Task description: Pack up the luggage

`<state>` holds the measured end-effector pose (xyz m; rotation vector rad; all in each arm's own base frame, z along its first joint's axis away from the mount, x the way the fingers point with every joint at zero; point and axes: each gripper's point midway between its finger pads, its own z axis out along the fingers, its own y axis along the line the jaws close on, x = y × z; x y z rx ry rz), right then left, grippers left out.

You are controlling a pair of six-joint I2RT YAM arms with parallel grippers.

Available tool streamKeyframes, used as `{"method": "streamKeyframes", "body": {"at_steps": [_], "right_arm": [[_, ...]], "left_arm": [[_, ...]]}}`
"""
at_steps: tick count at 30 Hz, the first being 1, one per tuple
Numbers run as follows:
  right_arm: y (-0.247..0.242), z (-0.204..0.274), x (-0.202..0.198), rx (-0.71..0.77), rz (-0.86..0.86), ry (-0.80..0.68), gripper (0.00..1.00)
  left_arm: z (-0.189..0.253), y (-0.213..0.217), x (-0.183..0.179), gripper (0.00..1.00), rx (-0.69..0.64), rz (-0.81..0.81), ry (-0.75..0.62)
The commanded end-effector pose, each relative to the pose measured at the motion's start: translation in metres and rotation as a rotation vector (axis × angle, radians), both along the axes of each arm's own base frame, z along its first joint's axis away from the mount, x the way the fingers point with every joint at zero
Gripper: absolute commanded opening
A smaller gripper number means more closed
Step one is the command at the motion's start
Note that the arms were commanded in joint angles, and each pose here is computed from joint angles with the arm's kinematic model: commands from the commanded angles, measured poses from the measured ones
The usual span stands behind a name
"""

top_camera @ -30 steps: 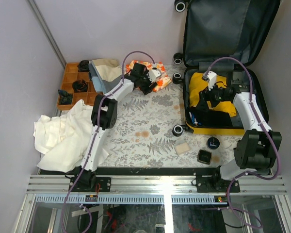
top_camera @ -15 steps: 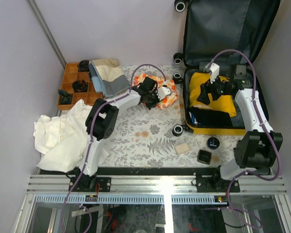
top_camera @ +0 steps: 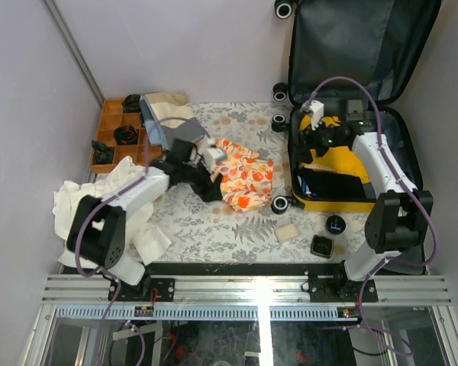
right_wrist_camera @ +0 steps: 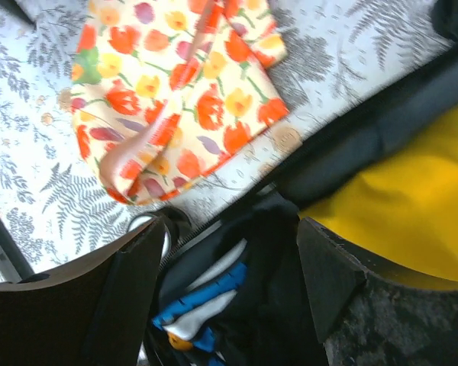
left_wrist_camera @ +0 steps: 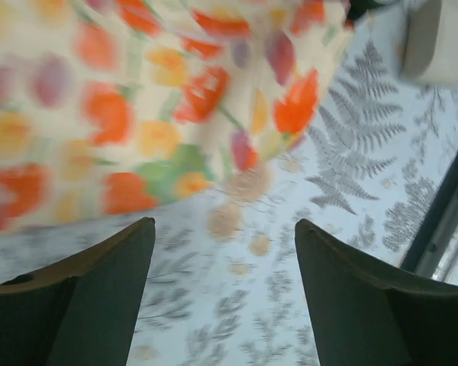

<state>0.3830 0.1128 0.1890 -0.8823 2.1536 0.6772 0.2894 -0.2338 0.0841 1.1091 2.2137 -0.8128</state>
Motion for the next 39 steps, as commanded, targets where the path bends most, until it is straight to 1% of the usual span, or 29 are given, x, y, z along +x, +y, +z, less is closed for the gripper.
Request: {"method": "streamKeyframes", "body": {"at_steps": [1,3,5,8,11,12,14,17,20,23,30,35,39], "right_arm": [[0.042,0.018,0.006,0.017,0.054,-0.048,0.75],[0.059,0.001,0.010,0.000,0.059,-0.019,0.73],[0.070,-0.010,0.015,-0.026,0.040,0.007,0.70],[0.083,-0.024,0.027,-0.073,-0.007,0.047,0.65],[0.087,-0.048,0.039,-0.140,-0.055,0.095,0.60],[0.085,-0.061,0.040,-0.170,-0.066,0.121,0.60],[0.083,-0.070,0.050,-0.210,-0.093,0.127,0.59],[0.078,-0.085,0.057,-0.252,-0.131,0.159,0.58],[0.075,-0.096,0.063,-0.285,-0.162,0.175,0.62],[0.075,-0.106,0.069,-0.318,-0.176,0.186,0.62],[0.071,-0.136,0.072,-0.395,-0.191,0.258,0.64],[0.069,-0.148,0.072,-0.410,-0.205,0.296,0.64],[0.068,-0.158,0.073,-0.430,-0.203,0.317,0.63]], "left_arm": [[0.064,0.014,0.045,0.73,-0.164,-0.093,-0.211],[0.056,0.021,0.064,0.69,-0.091,-0.156,-0.208],[0.050,0.021,0.084,0.64,-0.061,-0.190,-0.177],[0.053,0.014,0.111,0.62,-0.096,-0.204,-0.183],[0.058,0.004,0.133,0.62,-0.134,-0.194,-0.268],[0.061,0.002,0.140,0.62,-0.146,-0.179,-0.291],[0.060,0.000,0.151,0.63,-0.151,-0.152,-0.317],[0.051,-0.002,0.162,0.64,-0.134,-0.151,-0.346],[0.041,-0.011,0.167,0.64,-0.123,-0.170,-0.353],[0.030,-0.019,0.169,0.64,-0.107,-0.195,-0.358],[0.023,-0.027,0.174,0.64,-0.117,-0.192,-0.369],[0.013,-0.039,0.178,0.65,-0.115,-0.211,-0.375],[0.002,-0.049,0.187,0.65,-0.091,-0.220,-0.396]]}}
